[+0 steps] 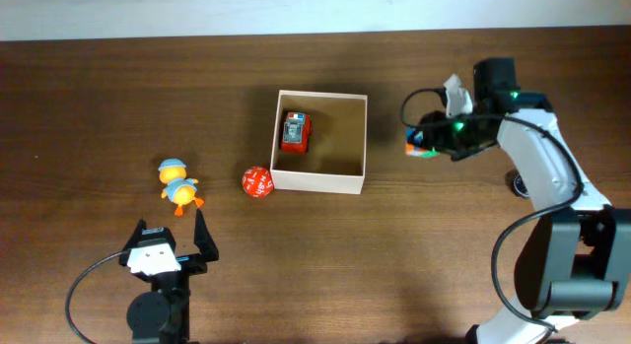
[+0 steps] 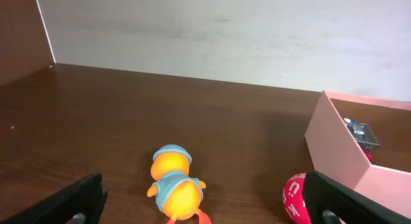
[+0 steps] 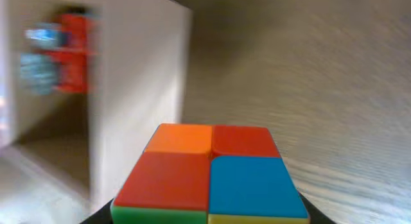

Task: Pack container
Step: 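Lift the cube and carry it left over the box, then lower the cube into the box beside the truck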

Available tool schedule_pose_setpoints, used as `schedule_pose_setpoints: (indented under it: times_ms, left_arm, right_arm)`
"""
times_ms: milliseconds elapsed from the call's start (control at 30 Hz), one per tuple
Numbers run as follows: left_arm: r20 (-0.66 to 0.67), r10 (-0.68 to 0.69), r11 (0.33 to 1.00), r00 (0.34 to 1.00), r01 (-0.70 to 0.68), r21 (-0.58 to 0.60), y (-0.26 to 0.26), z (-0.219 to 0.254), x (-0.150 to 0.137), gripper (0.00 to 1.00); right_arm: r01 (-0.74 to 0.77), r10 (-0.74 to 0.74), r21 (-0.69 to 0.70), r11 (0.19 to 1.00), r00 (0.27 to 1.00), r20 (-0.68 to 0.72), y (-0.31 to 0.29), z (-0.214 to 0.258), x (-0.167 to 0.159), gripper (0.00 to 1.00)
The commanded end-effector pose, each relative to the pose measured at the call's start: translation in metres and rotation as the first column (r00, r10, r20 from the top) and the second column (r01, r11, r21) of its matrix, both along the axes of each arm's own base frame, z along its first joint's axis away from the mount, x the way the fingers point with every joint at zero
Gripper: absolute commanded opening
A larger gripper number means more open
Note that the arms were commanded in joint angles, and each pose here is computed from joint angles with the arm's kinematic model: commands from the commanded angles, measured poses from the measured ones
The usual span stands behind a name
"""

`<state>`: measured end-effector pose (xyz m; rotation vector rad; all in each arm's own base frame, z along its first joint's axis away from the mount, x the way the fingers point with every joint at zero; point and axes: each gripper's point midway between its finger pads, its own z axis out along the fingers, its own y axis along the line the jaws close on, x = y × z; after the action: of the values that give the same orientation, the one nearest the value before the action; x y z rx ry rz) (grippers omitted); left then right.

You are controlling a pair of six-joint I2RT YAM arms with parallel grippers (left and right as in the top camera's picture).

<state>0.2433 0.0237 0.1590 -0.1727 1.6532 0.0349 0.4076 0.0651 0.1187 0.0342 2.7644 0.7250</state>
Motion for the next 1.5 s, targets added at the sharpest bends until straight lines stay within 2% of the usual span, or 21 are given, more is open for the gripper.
schedule_pose_setpoints:
  times_ms: [0,100,300,467,567,667,767,1233,1467]
  left_arm:
    - [0.000,-0.013,1.000,1.000,0.013,0.014,-0.002,-0.001,0.000,0.99]
    - [0.000,-0.013,1.000,1.000,0.013,0.014,-0.002,-0.001,0.000,0.99]
    - [0.000,-0.013,1.000,1.000,0.013,0.014,-0.002,-0.001,0.000,0.99]
    - [0.000,-0.013,1.000,1.000,0.013,0.014,-0.002,-0.001,0.000,0.99]
    - [0.000,-0.013,1.000,1.000,0.013,0.014,-0.002,-0.001,0.000,0.99]
    - [0.000,-0.013,1.000,1.000,0.013,0.014,-0.002,-0.001,0.000,0.99]
    - [0.000,-0.013,1.000,1.000,0.013,0.014,-0.002,-0.001,0.000,0.99]
    - [0.000,-0.013,1.000,1.000,0.013,0.014,-0.002,-0.001,0.000,0.99]
    - [0.000,-0.013,1.000,1.000,0.013,0.014,-0.002,-0.001,0.000,0.99]
  right_arm:
    - [-0.181,0.161,0.143,0.973,0.977,0.139,0.034,0.047,0.007,0.50]
    - [-0.299,0.261,0.179,0.937,0.943,0.206,0.064,0.070,0.002,0.50]
    - [-0.408,0.363,0.137,0.903,0.894,0.264,0.123,0.080,-0.002,0.50]
    - [-0.301,0.301,-0.041,0.953,0.918,0.259,0.152,0.068,0.012,0.50]
    - [-0.177,0.215,-0.158,0.972,0.939,0.270,0.159,0.062,0.020,0.50]
    - [-0.015,0.095,-0.263,0.965,0.951,0.295,0.153,0.060,0.027,0.50]
    - [0.075,0.031,-0.316,0.946,0.948,0.316,0.146,0.057,0.032,0.50]
    - [0.111,-0.016,-0.394,0.912,0.972,0.236,0.143,-0.010,0.047,0.50]
    - [0.170,-0.072,-0.388,0.906,0.964,0.254,0.139,-0.013,0.055,0.50]
